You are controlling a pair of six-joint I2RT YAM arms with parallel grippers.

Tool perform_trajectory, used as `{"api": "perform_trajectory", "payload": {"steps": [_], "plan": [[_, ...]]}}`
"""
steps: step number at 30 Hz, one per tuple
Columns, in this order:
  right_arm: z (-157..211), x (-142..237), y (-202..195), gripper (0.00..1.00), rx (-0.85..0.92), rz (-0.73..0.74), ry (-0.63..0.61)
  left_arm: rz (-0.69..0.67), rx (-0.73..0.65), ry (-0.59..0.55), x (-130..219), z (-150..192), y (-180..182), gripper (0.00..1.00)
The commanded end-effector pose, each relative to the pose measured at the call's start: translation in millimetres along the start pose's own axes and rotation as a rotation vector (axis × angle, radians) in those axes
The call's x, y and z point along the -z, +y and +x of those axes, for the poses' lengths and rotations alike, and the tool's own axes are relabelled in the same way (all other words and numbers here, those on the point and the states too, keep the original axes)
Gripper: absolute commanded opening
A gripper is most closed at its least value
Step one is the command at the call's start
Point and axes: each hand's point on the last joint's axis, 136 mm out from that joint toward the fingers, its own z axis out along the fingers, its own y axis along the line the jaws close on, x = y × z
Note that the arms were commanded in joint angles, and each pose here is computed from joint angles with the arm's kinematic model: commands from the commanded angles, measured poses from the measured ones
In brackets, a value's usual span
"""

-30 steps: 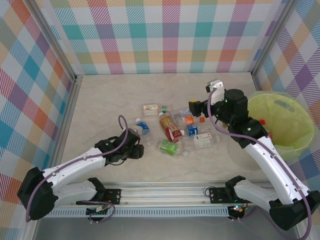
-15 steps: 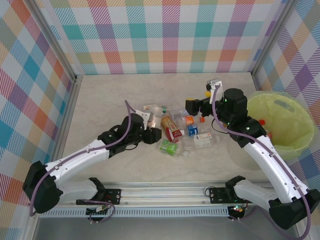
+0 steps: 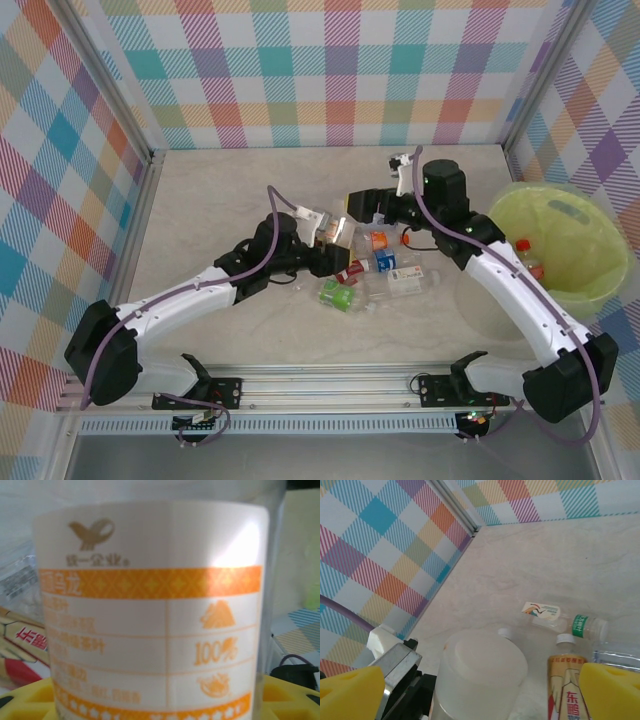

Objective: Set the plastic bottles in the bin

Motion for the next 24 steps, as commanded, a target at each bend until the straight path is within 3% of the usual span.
{"api": "perform_trajectory", "payload": {"steps": [1,8,16,20,23,24], "plan": [[4,-8,10,1.0,-0.094,-0.082,0.015,0.116,-0.028,-0.065,-2,-19,-25,0.27],[30,-27,17,1.0,-0.184,-0.189,0.161,0.154,-0.03,-0.089,-2,-23,-31,0.28],[35,-28,22,0.88,-0.148,-0.26,0.152,0.192,-0.005,-0.085,-4,-22,-36,0.28],[34,-25,25,0.75,-0.118,-0.282,0.119,0.184,0.003,-0.1,-4,-24,-34,0.29],[33,-20,28,0.75,-0.088,-0.285,0.114,0.184,0.0,-0.101,-5,-24,-33,0.29],[32,-19,29,0.68,-0.086,-0.283,0.115,0.184,-0.002,-0.099,-5,-23,-33,0.3]]}}
